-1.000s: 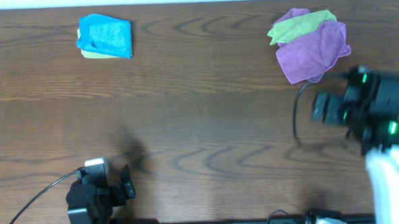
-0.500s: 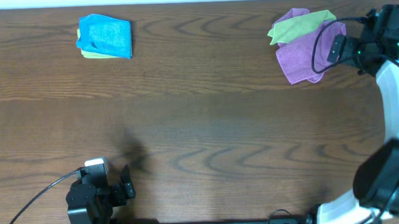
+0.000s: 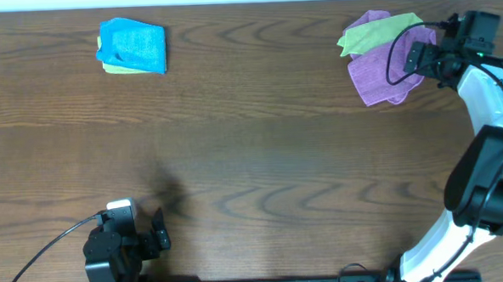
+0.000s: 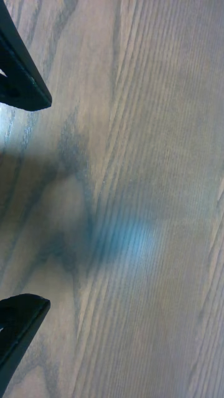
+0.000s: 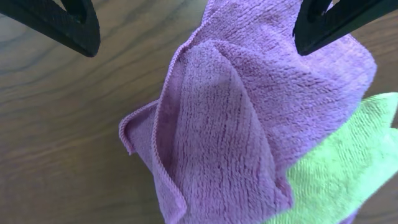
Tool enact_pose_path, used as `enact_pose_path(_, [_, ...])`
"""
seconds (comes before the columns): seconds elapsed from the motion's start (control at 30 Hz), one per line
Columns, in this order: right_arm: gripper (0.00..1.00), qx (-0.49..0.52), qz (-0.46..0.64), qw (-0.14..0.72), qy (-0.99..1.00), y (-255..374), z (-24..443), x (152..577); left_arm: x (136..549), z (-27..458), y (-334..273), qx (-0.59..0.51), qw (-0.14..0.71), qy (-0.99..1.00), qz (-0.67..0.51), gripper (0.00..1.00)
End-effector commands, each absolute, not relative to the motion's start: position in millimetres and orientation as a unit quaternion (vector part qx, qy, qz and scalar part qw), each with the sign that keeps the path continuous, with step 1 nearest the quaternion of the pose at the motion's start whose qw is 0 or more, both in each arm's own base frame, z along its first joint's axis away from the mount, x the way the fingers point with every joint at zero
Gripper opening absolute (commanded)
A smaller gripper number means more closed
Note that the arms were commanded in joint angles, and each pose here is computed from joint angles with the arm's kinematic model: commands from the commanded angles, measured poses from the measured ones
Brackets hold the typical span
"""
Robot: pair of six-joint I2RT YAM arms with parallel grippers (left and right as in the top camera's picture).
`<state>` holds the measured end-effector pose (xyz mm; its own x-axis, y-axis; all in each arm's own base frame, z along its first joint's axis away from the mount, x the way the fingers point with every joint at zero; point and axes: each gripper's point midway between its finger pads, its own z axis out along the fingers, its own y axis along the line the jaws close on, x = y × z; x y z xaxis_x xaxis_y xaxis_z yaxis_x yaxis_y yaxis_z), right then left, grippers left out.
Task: Fold the cloth
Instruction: 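Reach the right gripper to the purple cloth and grasp its edge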
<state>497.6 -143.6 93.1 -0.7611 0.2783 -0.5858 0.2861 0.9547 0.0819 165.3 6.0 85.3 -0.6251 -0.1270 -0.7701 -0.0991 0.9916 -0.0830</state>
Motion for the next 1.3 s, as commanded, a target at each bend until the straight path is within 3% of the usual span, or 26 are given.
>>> enact_pose_path(0.0, [0.99,0.145,-0.01,0.322,0.936,-149.6,94.0,505.2,156.6,67.7,8.5,-0.061,0.398,0.915,-0.005,0.96])
enact_pose_path(0.57, [0.89,0.162,-0.016,0.354,0.921,-173.8,47.5,535.1,156.7,67.8,8.6,-0.061,0.398,0.915,-0.005,0.95])
enact_pose_path(0.7, [0.7,0.18,-0.013,0.358,0.916,-181.8,44.8,535.4,156.6,67.7,8.5,-0.061,0.398,0.915,-0.005,0.95])
enact_pose_path(1.0, [0.02,0.178,0.004,0.369,0.912,-180.6,48.6,539.1,156.6,67.7,8.5,-0.061,0.398,0.915,-0.005,0.95])
enact_pose_path(1.27, [0.01,0.148,0.06,0.4,0.903,-158.5,88.6,544.1,156.6,67.7,8.5,-0.061,0.398,0.915,-0.005,0.95])
